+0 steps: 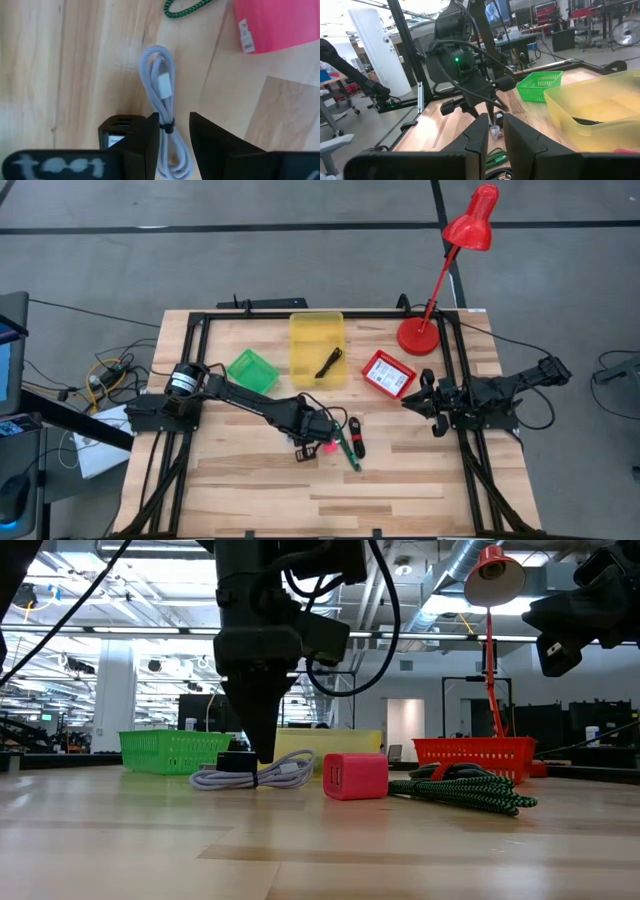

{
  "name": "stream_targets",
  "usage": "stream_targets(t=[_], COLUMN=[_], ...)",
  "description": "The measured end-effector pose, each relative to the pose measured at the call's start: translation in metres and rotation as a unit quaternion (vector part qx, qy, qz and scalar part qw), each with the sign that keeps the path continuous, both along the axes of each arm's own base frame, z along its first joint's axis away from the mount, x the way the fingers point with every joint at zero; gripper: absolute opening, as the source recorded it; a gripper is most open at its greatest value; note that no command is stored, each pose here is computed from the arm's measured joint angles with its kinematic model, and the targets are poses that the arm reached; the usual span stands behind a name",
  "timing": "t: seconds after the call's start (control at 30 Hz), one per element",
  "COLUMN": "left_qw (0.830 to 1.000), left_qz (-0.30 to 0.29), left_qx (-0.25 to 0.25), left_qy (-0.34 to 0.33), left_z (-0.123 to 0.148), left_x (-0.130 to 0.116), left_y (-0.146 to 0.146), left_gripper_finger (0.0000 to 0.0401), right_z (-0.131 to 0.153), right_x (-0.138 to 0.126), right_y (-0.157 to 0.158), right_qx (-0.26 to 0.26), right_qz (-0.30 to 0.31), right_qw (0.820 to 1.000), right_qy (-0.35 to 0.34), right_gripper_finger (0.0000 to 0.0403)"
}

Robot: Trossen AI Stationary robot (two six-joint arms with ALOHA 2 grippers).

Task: Pick and place items into bin
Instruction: Put the white charger cable into the yellow bin

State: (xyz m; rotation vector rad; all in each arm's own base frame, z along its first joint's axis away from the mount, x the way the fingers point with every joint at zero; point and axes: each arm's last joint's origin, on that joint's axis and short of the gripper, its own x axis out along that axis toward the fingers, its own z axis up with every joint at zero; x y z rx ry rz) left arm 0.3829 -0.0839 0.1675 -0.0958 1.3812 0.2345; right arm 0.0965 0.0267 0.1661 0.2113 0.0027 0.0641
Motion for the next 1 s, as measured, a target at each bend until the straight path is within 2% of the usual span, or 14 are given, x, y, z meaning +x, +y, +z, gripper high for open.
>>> stream_targets(t=[0.37,0.6,0.87,1.0], left_qw=[1.000,1.000,0.998,0.998], left_qz=[-0.001,-0.003,0.005,0.003], left_qx=[0.010,-0.003,-0.056,-0.066], left_qy=[0.002,0.008,0.003,0.002], left_z=[-0.001,-0.012,-0.027,-0.028], left_x=[0.001,0.001,-0.003,-0.002], left_y=[0.005,0.009,0.019,0.022], left_gripper_finger=[0.0097,0.0097,0.0096,0.0091], right_z=[0.000,0.000,0.000,0.000], right_x=[0.000,0.000,0.000,0.000], right_y=[0.000,0.000,0.000,0.000], right_qx=[0.000,0.000,0.000,0.000], right_qz=[0.000,0.000,0.000,0.000], right_qw=[1.000,1.000,1.000,1.000], right_qy=[0.000,0.000,0.000,0.000], right_gripper_finger=[0.0054,0.0054,0.0054,0.0054])
